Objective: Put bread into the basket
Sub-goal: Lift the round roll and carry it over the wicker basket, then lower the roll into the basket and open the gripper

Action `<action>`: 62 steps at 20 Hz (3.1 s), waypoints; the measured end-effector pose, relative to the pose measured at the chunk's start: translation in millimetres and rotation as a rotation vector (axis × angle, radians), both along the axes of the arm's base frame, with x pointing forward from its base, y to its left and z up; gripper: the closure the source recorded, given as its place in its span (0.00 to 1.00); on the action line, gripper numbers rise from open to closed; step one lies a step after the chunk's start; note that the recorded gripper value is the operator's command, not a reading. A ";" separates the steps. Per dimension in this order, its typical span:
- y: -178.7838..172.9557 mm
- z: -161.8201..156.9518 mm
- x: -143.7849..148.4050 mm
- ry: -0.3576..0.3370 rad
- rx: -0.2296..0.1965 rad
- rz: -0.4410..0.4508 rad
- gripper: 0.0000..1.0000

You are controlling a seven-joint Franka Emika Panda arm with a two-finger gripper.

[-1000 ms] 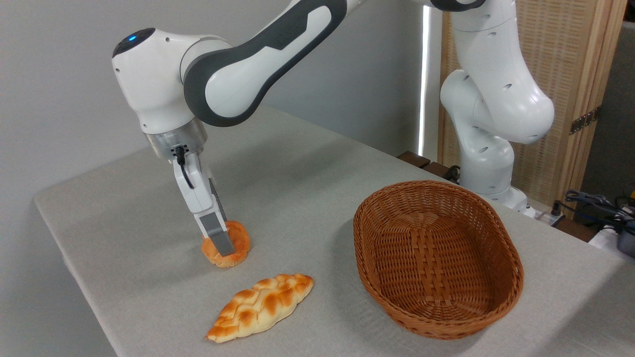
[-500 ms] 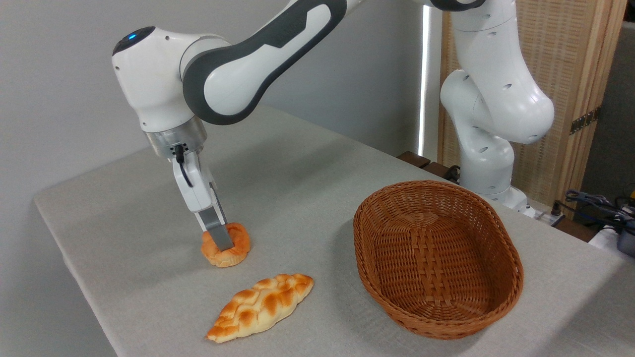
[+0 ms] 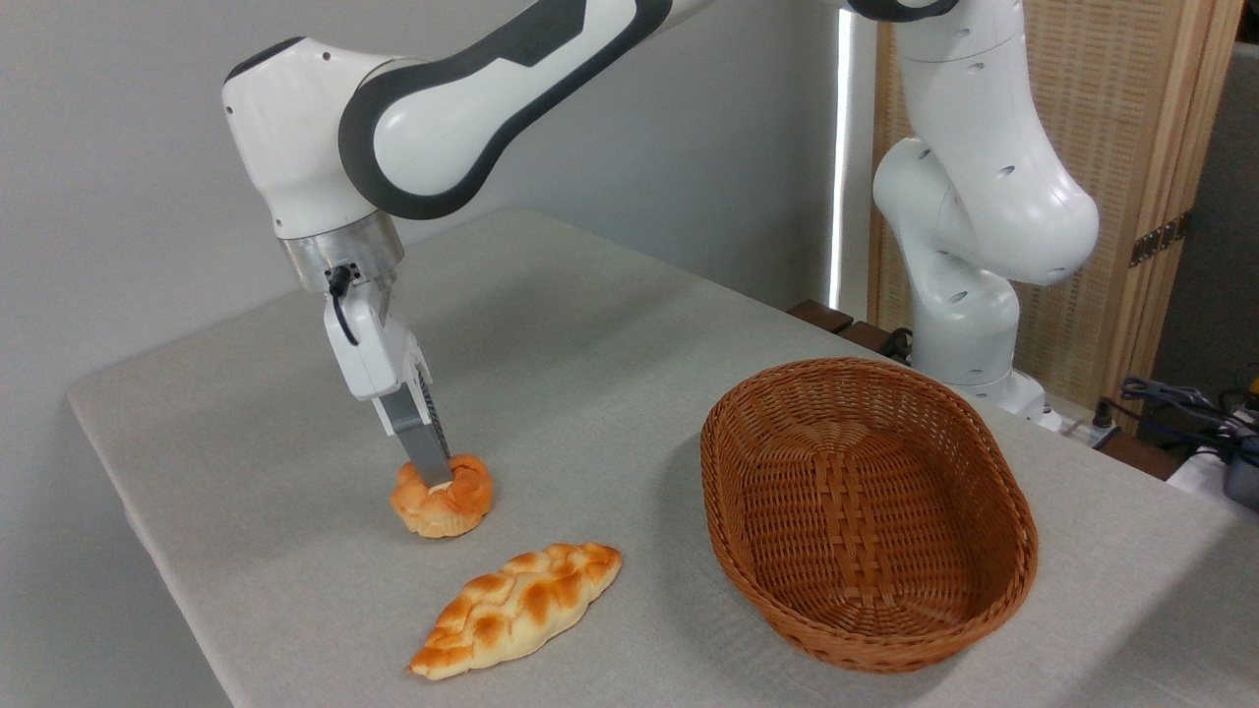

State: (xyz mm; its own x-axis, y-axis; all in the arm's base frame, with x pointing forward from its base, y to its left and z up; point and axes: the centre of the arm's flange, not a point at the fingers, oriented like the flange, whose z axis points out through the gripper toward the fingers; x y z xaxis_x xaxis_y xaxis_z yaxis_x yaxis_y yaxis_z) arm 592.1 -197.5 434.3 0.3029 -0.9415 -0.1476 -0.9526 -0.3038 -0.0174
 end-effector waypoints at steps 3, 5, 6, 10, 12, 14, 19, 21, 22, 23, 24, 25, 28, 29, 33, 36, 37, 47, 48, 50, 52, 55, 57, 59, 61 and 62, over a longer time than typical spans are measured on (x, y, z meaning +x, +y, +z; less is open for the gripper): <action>0.6 8.2 0.6 -0.015 -0.003 0.001 1.00; 2.4 17.2 2.3 -0.031 -0.008 0.005 1.00; 3.9 22.2 3.6 -0.040 -0.010 0.008 1.00; 14.1 43.4 6.0 -0.042 -0.003 0.032 1.00; 22.7 53.9 3.7 -0.017 0.013 0.044 1.00; 40.9 68.7 -1.1 0.014 0.031 0.037 1.00; 102.2 100.6 -23.8 0.150 0.063 -0.046 1.00; 120.0 110.5 -31.0 0.172 0.060 -0.077 1.00; 129.2 114.3 -35.5 0.180 0.056 -0.098 1.00; 140.4 117.5 -41.6 0.193 0.052 -0.117 1.00; 153.1 120.2 -49.4 0.207 0.045 -0.139 1.00; 165.3 122.5 -57.8 0.217 0.037 -0.163 1.00; 209.4 129.5 -87.3 0.239 -0.001 -0.226 0.99; 227.9 132.3 -97.2 0.242 -0.019 -0.246 0.96; 302.8 132.4 -134.4 0.246 -0.096 -0.243 0.89; 320.1 111.0 -143.7 0.266 -0.121 -0.223 0.78; 319.0 102.1 -143.0 0.266 -0.121 -0.227 0.76; 346.6 49.1 -145.6 0.244 -0.076 -0.209 0.36; 347.7 48.1 -146.3 0.248 -0.071 -0.210 0.30; 347.9 47.1 -146.5 0.250 -0.068 -0.211 0.25; 347.7 47.0 -146.1 0.246 -0.067 -0.212 0.12; 348.1 49.0 -142.1 0.215 -0.058 -0.217 0.00; 348.1 49.6 -141.0 0.207 -0.056 -0.218 0.00; 348.1 49.7 -141.0 0.206 -0.056 -0.218 0.00; 348.0 49.9 -141.0 0.206 -0.056 -0.219 0.00; 348.0 50.0 -141.1 0.205 -0.056 -0.219 0.00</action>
State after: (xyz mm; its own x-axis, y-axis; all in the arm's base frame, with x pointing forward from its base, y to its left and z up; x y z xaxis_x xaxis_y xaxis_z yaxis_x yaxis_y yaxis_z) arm 451.0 150.5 484.3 0.0614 -0.9894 -0.1312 -0.9773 -0.0863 0.1933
